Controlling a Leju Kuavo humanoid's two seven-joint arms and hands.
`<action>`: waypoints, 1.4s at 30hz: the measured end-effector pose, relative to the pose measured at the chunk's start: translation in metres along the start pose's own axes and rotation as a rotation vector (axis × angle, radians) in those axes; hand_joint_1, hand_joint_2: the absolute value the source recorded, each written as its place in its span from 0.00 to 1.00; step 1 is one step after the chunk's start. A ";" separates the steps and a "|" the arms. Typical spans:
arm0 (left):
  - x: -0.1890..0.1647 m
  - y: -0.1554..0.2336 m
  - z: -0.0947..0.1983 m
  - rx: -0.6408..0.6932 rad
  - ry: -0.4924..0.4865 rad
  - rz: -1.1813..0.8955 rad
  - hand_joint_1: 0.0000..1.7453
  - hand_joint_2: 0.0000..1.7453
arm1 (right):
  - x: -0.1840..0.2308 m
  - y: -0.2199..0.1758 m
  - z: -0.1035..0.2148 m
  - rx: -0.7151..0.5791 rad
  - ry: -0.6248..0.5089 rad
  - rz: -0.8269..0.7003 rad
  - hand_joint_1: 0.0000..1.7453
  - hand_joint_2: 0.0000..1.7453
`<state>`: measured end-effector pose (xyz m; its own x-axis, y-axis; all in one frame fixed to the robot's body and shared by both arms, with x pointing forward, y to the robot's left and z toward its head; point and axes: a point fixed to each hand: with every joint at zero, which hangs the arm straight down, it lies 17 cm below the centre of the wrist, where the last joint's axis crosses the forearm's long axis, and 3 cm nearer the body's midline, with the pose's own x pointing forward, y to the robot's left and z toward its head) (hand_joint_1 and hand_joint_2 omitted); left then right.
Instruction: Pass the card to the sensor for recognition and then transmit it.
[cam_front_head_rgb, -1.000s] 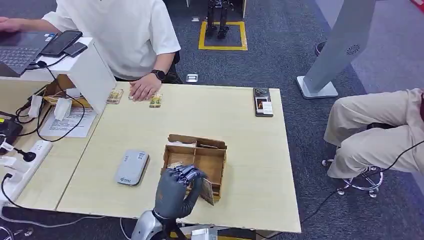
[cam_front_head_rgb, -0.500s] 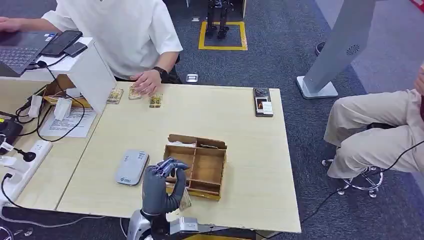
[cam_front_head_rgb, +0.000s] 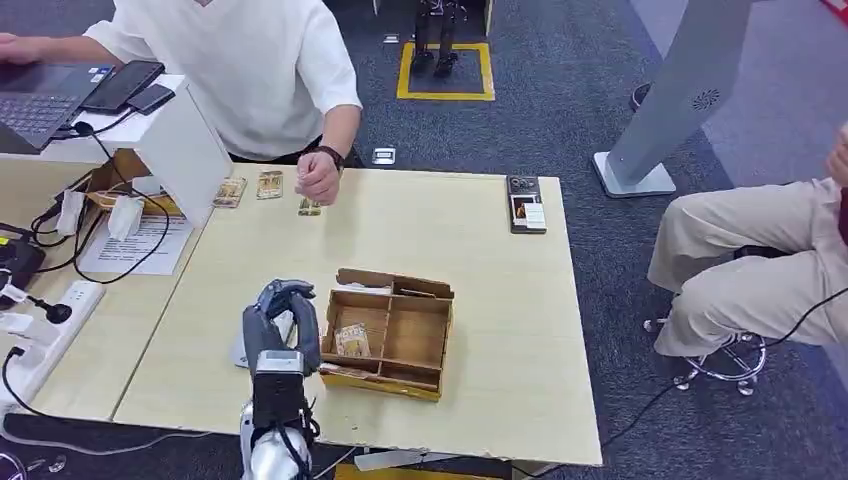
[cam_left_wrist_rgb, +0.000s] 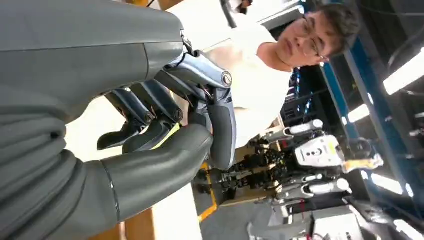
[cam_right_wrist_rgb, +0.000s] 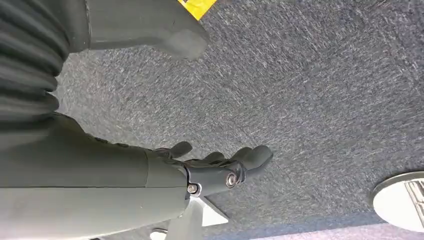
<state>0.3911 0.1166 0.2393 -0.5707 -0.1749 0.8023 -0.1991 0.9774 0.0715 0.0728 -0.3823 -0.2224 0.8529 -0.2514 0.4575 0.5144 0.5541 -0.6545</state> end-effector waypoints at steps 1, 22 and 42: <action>0.001 0.004 -0.003 0.017 -0.005 0.015 1.00 1.00 | 0.001 0.000 0.000 0.002 -0.004 0.004 0.00 1.00; 0.013 0.025 -0.016 0.076 -0.143 -0.115 0.00 1.00 | 0.005 0.001 0.000 0.002 -0.016 -0.003 0.00 1.00; 0.091 0.032 0.001 0.042 -0.323 0.018 0.00 1.00 | 0.001 -0.002 -0.001 -0.009 0.002 -0.015 0.00 1.00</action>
<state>0.3323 0.1318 0.3142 -0.7965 -0.1925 0.5731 -0.2150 0.9762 0.0290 0.0725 -0.3849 -0.2215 0.8452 -0.2615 0.4661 0.5281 0.5427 -0.6531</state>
